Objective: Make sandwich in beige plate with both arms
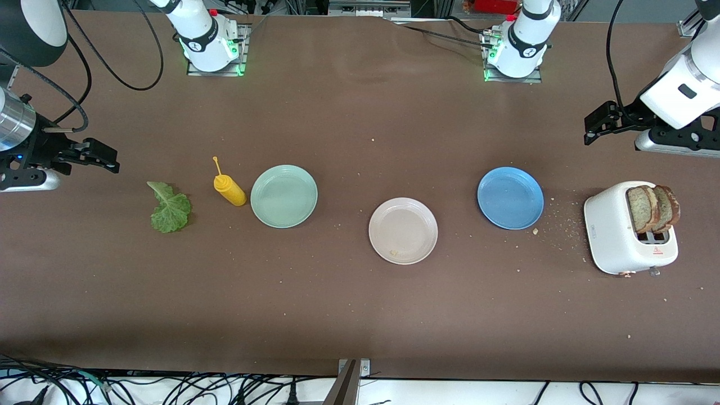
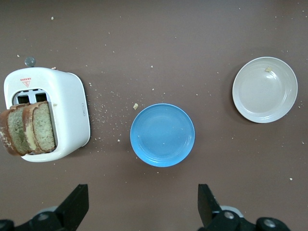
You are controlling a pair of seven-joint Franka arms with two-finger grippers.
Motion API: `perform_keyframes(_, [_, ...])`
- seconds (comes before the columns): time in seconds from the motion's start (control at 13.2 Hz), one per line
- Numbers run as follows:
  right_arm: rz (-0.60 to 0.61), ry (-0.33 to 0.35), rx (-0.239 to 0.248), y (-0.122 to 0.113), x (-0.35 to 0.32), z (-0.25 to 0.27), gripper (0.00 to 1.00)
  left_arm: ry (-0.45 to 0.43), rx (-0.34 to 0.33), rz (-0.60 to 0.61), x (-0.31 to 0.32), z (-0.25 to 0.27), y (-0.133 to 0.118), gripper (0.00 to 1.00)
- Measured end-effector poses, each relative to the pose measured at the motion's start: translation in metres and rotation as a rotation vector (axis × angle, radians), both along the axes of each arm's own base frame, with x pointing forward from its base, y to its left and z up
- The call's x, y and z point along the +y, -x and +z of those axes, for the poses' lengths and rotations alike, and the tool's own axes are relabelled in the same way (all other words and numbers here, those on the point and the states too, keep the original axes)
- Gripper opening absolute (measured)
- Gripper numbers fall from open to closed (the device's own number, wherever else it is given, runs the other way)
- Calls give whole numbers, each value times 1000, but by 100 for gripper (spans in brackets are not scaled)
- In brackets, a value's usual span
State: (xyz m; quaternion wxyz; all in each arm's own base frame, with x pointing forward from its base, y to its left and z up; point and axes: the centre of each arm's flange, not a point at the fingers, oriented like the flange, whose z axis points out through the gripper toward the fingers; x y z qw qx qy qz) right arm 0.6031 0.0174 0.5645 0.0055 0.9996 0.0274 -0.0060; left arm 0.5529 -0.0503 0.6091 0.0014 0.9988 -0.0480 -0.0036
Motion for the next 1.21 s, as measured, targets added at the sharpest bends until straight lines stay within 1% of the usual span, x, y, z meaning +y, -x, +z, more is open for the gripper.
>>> perform_keyframes(0.83, [15, 0, 1, 0, 1, 0, 100, 1, 0, 5, 3, -2, -2, 100])
perform_keyframes(1.06, [15, 0, 30, 4, 1, -2, 100, 1, -3, 5, 2, 0, -2, 100])
perform_keyframes(1.21, [14, 0, 35, 4, 1, -2, 100, 1, -3, 5, 2, 0, -2, 100])
